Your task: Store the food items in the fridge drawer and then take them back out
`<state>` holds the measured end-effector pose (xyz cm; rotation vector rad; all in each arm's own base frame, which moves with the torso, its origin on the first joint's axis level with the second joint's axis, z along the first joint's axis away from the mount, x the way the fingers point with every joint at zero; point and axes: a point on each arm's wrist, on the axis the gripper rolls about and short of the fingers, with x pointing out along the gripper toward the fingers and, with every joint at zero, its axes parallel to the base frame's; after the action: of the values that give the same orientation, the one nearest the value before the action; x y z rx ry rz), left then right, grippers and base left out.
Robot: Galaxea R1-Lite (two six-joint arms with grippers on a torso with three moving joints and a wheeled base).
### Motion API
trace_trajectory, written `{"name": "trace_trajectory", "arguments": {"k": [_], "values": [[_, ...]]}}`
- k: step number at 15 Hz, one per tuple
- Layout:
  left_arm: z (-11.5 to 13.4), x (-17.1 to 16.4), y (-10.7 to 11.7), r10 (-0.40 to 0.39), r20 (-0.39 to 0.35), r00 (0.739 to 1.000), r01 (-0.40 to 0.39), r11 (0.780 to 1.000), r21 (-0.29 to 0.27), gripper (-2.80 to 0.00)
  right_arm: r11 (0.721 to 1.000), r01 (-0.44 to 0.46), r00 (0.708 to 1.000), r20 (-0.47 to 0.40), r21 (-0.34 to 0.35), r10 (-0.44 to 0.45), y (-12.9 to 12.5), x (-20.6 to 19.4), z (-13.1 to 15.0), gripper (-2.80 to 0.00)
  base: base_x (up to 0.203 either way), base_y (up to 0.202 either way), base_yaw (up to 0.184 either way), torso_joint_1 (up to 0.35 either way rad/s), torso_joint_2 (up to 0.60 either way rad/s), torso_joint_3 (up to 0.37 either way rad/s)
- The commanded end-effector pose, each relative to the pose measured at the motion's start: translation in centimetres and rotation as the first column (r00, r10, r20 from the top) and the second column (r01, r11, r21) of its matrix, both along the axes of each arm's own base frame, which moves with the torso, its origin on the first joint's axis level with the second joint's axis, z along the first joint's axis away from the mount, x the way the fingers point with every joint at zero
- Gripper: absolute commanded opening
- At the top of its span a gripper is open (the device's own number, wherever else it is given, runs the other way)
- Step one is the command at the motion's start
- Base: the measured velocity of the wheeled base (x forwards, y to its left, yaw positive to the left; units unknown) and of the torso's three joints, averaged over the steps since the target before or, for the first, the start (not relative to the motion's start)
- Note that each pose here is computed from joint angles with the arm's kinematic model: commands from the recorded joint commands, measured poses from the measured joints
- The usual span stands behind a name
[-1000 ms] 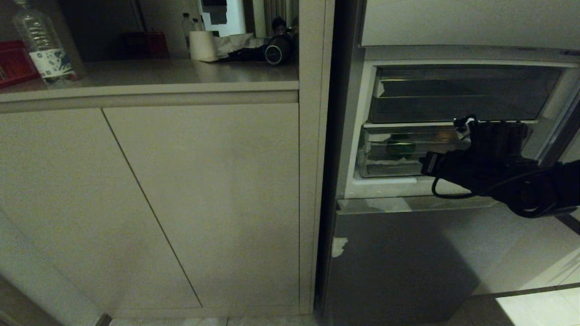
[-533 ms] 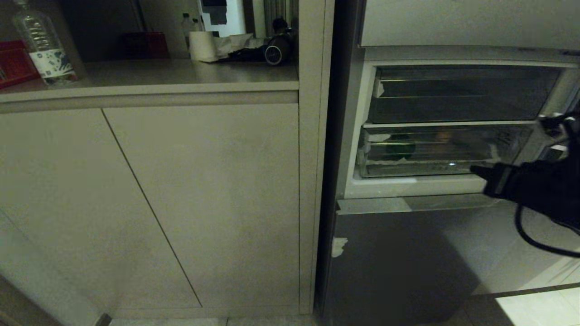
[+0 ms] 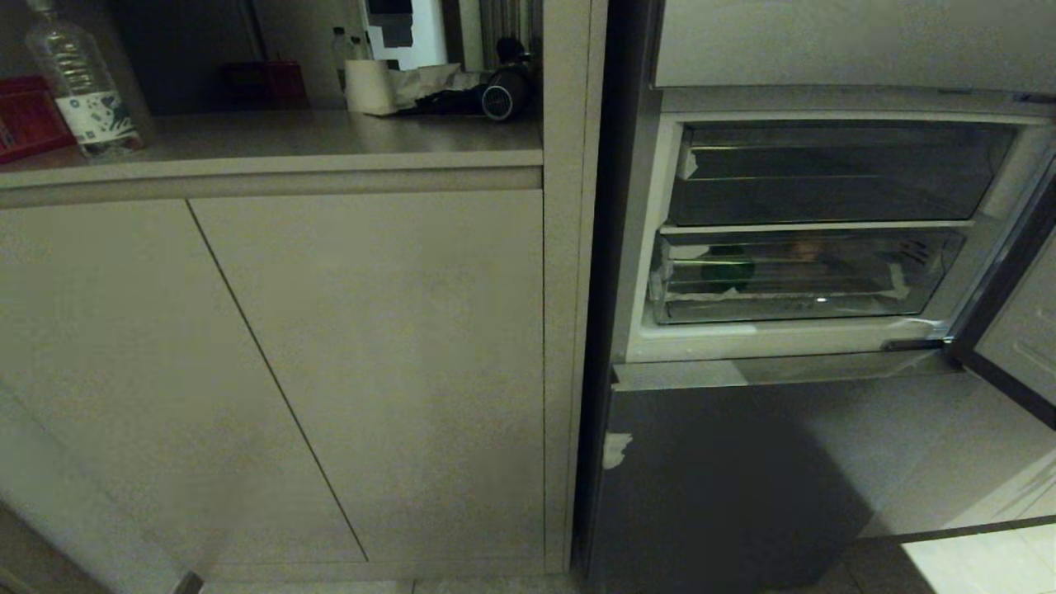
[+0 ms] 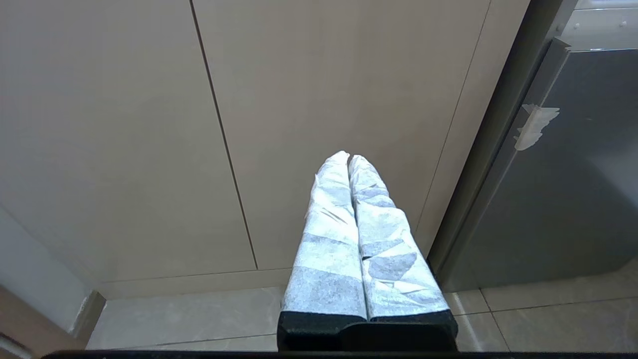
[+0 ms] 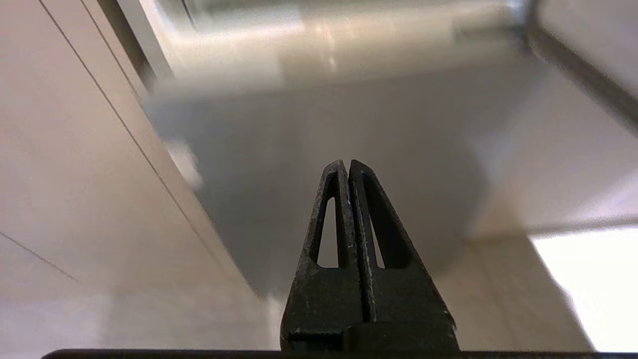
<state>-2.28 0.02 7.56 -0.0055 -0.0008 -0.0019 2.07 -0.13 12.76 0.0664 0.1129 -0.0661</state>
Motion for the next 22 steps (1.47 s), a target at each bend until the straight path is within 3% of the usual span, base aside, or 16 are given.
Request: {"name": "trace_trajectory", "arguments": {"k": [1,4,7,11,15,22], "values": [[0.0,0.0,0.0,0.000,-0.001,1.000,0.000,1.000,-0.001,-2.80,0.999,-0.004,0.994,0.105,-0.045,0.009,0.1,-2.6,-3.5,-2.80,0.000,0.000,0.000,0.000,0.00,0.000],[0.0,0.0,0.0,0.000,-0.001,1.000,0.000,1.000,-0.001,-2.80,0.986,-0.053,0.986,0.151,-0.156,0.077,0.2,-4.0,-4.9,-2.80,0.000,0.000,0.000,0.000,0.00,0.000],[0.0,0.0,0.0,0.000,-0.001,1.000,0.000,1.000,-0.001,-2.80,0.981,-0.071,0.984,0.146,-0.183,0.098,0.2,-4.1,-5.3,-2.80,0.000,0.000,0.000,0.000,0.00,0.000],[0.0,0.0,0.0,0.000,-0.001,1.000,0.000,1.000,-0.001,-2.80,0.988,-0.065,0.985,0.149,-0.139,0.086,0.2,-4.1,-5.3,-2.80,0.000,0.000,0.000,0.000,0.00,0.000],[0.0,0.0,0.0,0.000,-0.001,1.000,0.000,1.000,-0.001,-2.80,0.988,-0.065,0.985,0.150,-0.137,0.086,0.2,-4.1,-5.3,-2.80,-0.001,0.000,-0.018,-0.001,0.00,0.002],[0.0,0.0,0.0,0.000,-0.001,1.000,0.000,1.000,-0.001,-2.80,0.991,-0.060,0.985,0.153,-0.117,0.077,0.1,-4.1,-5.3,-2.80,0.000,0.007,-0.171,0.003,0.00,0.003]]}}
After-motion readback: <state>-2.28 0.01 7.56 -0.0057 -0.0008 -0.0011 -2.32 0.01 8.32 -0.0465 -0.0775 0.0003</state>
